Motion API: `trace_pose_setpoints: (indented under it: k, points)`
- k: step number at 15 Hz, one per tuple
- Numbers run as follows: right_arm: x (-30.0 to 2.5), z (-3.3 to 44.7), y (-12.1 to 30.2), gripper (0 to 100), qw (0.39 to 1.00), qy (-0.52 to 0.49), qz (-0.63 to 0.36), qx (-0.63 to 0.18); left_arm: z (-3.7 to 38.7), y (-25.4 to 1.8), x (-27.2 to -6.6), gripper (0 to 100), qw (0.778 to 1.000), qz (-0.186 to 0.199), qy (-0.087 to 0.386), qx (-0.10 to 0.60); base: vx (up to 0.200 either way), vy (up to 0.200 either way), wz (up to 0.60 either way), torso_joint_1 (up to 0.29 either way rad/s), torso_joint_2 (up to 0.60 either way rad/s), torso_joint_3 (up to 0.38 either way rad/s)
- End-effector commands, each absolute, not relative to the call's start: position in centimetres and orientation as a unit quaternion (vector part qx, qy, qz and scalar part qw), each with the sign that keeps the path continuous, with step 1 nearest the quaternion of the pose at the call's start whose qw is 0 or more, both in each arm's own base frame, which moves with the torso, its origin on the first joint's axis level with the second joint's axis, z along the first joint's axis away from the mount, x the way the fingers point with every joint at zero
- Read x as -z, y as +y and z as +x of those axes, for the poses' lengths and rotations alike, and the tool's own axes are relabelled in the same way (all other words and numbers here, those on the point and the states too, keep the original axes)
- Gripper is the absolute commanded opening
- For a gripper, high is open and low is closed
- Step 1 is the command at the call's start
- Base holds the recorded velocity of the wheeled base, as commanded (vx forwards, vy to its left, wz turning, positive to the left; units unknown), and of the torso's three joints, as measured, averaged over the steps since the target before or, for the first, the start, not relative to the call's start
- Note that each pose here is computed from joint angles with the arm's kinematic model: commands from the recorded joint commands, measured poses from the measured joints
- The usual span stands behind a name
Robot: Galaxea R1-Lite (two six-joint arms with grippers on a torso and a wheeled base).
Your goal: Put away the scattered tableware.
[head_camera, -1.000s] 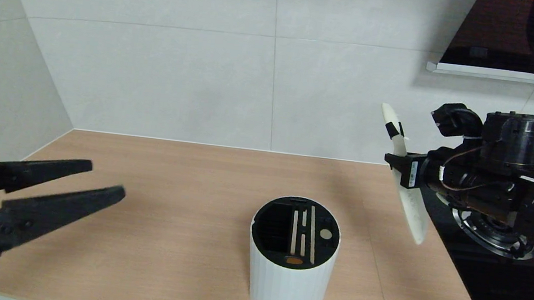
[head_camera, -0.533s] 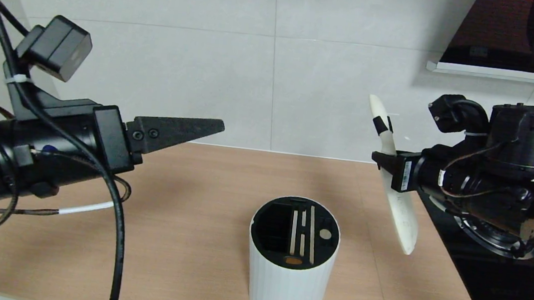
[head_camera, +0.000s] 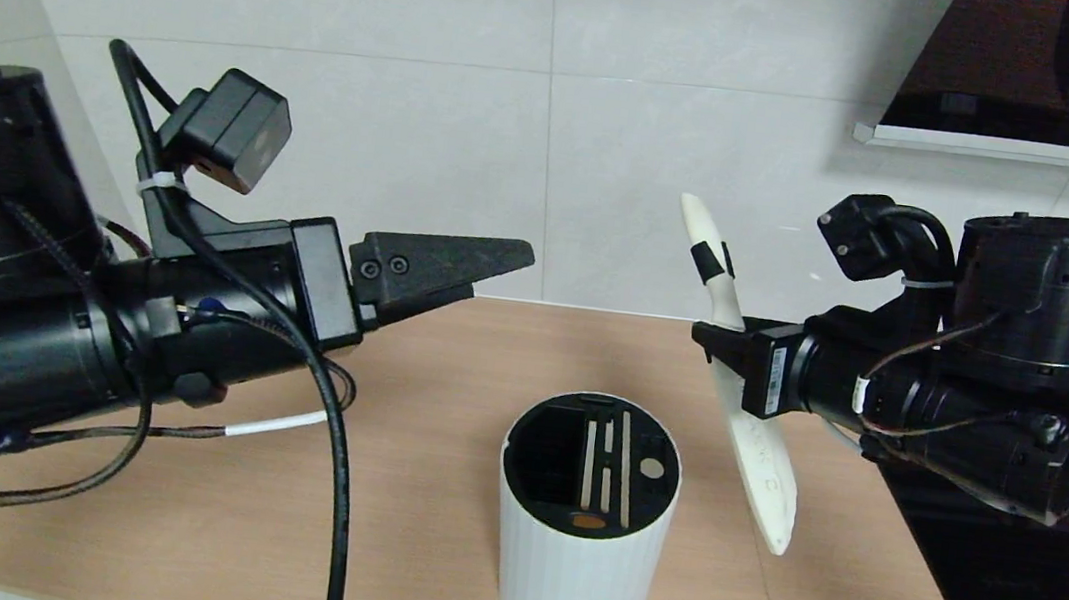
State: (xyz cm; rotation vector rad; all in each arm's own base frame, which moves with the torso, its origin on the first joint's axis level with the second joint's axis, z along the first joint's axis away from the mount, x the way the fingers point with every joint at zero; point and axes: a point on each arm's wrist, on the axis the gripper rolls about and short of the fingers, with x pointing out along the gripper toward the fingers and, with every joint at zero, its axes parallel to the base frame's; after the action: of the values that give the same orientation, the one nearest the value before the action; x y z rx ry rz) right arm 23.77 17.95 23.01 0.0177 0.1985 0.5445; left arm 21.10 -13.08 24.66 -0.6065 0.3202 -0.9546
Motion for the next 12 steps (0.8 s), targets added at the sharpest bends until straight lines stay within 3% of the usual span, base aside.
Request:
trace_pose_setpoints:
  k: [1, 12]
  points:
    - [-22.9, 23.1, 18.7, 0, 0.954, 0.099, 0.007, -0.284, 21.7, -14.3, -23.3, 100, 0.824, -0.288, 0.171, 0.456, 0.0, 0.0, 0.0, 0.0, 0.0, 0.0]
    - [-22.1, 20.7, 21.1, 0, 0.934, 0.117, 0.012, -0.336, 24.4, -17.9, -19.9, 100, 0.834, -0.294, 0.137, 0.447, 0.0, 0.0, 0.0, 0.0, 0.0, 0.0]
